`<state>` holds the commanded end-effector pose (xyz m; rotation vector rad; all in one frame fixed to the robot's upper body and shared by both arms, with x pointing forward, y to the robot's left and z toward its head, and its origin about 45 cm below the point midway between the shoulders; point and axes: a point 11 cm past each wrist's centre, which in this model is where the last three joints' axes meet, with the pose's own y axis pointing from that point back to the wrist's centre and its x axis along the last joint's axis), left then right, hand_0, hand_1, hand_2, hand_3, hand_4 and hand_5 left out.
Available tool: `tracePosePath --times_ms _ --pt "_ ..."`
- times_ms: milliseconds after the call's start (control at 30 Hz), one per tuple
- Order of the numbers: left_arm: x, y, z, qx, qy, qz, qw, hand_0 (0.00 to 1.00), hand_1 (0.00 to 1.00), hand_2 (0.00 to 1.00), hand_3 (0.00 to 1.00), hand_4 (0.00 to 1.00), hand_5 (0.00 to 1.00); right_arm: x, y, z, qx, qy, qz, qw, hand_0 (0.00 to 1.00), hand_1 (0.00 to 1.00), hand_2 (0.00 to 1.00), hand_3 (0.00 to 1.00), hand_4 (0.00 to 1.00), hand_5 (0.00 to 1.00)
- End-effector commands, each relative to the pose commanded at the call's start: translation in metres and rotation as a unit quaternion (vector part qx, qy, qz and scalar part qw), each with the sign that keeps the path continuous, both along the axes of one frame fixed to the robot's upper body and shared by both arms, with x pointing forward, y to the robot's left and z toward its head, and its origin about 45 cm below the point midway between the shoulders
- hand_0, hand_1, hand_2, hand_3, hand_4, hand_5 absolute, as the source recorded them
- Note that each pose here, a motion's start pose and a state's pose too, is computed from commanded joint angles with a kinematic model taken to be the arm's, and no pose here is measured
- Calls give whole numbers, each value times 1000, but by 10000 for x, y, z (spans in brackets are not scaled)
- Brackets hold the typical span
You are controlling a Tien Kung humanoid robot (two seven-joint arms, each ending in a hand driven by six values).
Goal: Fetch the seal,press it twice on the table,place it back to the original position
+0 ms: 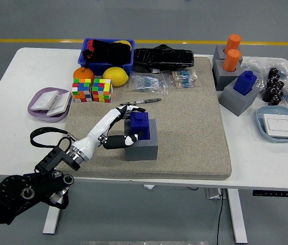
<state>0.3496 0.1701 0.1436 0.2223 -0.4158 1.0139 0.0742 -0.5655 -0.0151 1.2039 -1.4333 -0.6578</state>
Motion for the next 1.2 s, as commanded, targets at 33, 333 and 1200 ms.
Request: tracePosePath --times_ms 33,333,1200 --pt "2 -1 1 0 0 -1 1000 730 722 652 776 724 2 1 1 0 0 0 0 1000 792 699 666 661 848 474" --pt "15 -17 1 0 10 -16 1000 920 984 951 998 998 2 0 -1 1 0 -1 -1 1000 791 698 666 660 848 474" --pt "465 1394 502 14 -45 160 986 961 985 945 979 998 334 -23 -3 -7 1 -3 -11 1000 790 697 665 660 848 473"
